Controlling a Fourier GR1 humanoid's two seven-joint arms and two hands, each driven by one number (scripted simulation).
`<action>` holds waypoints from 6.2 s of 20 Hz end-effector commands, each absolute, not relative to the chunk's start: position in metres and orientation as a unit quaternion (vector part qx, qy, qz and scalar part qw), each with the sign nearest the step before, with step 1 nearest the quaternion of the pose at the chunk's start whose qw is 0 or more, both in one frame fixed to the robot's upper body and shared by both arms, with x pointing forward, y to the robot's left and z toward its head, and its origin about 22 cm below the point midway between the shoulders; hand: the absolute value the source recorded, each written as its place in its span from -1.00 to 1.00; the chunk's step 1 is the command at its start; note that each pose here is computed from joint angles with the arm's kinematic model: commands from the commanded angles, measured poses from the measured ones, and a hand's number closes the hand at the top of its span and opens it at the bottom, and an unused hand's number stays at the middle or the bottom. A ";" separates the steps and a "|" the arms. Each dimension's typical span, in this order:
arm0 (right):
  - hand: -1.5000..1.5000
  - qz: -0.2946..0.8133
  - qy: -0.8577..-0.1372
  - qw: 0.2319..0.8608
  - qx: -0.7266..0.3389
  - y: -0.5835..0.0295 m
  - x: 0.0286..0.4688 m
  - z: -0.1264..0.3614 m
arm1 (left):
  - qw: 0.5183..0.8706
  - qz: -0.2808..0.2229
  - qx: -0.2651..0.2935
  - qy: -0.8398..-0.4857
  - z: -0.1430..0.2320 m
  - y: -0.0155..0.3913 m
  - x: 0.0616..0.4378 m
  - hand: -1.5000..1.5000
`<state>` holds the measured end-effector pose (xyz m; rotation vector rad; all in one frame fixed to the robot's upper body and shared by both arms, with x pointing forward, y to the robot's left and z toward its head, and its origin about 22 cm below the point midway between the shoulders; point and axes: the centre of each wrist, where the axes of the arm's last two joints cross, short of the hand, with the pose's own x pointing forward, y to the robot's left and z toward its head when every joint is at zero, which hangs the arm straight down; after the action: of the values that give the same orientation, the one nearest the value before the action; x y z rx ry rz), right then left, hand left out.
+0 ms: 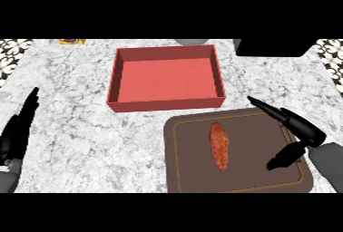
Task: Pick the sweet potato from the tray and place it in the cardboard box
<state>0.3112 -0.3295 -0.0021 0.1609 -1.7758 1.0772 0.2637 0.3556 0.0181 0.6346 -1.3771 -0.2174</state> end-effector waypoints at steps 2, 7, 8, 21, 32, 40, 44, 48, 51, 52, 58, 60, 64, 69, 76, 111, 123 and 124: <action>-1.00 0.563 -0.673 0.479 0.032 -0.316 0.337 0.028 | 0.721 -0.100 0.288 -0.622 0.024 0.355 0.270 0.00; -1.00 0.649 -0.600 0.468 0.013 -0.286 0.350 0.048 | 0.730 -0.097 0.283 -0.615 0.012 0.360 0.269 0.00; -1.00 0.664 -0.579 0.473 0.005 -0.293 0.353 0.057 | 0.718 -0.098 0.290 -0.625 0.018 0.357 0.264 0.00; -1.00 0.712 -0.520 0.473 -0.007 -0.211 0.353 0.047 | 0.725 -0.103 0.299 -0.612 0.026 0.360 0.249 0.00; -1.00 0.708 -0.528 0.468 0.028 -0.196 0.345 0.038 | 0.718 -0.098 0.300 -0.620 0.019 0.366 0.264 0.00; -1.00 0.704 -0.551 0.443 0.068 -0.197 0.324 0.042 | 0.726 -0.095 0.299 -0.612 0.018 0.365 0.265 0.00; -1.00 0.720 -0.534 0.440 0.048 -0.185 0.316 0.063 | 0.724 -0.088 0.295 -0.617 0.016 0.363 0.260 0.00; -1.00 0.737 -0.499 0.456 0.018 -0.178 0.310 0.042 | 0.725 -0.097 0.299 -0.613 0.016 0.373 0.261 0.00; -1.00 0.742 -0.479 0.469 0.009 -0.182 0.327 0.027 | 0.724 -0.094 0.289 -0.619 0.016 0.369 0.264 0.00; -1.00 0.742 -0.476 0.473 0.007 -0.175 0.316 0.011 | 0.721 -0.099 0.293 -0.620 0.006 0.364 0.264 0.00; 1.00 0.713 -0.549 0.434 -0.037 -0.152 0.302 0.003 | 0.725 -0.093 0.290 -0.618 0.027 0.346 0.275 0.00; 1.00 0.700 -0.565 0.432 -0.058 -0.157 0.314 0.006 | 0.723 -0.098 0.288 -0.620 -0.001 0.359 0.254 0.00; 1.00 0.692 -0.587 0.410 -0.089 -0.151 0.313 -0.004 | 0.722 -0.093 0.293 -0.620 0.006 0.345 0.266 0.00; 1.00 0.590 -0.569 0.526 -0.227 -0.159 0.305 0.000 | 0.731 -0.084 0.302 -0.606 0.012 0.369 0.256 0.00; 1.00 0.367 -0.438 0.667 -0.478 -0.196 0.296 0.002 | 0.739 -0.069 0.325 -0.586 0.004 0.380 0.241 0.00; 1.00 0.131 -0.584 0.628 -0.498 -0.030 0.401 0.205 | 0.712 -0.117 0.284 -0.631 0.017 0.341 0.278 0.00; 1.00 0.093 -0.524 0.676 -0.510 -0.059 0.449 0.146 | 0.702 -0.131 0.276 -0.644 0.026 0.331 0.286 0.00; -1.00 0.080 -0.523 0.689 -0.496 -0.063 0.450 0.143 | 0.707 -0.118 0.274 -0.641 0.029 0.341 0.286 0.00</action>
<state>0.4440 -0.0551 0.1575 -1.1586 -1.2310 0.2919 0.2857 0.3393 0.0277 0.6066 -1.4249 -0.2700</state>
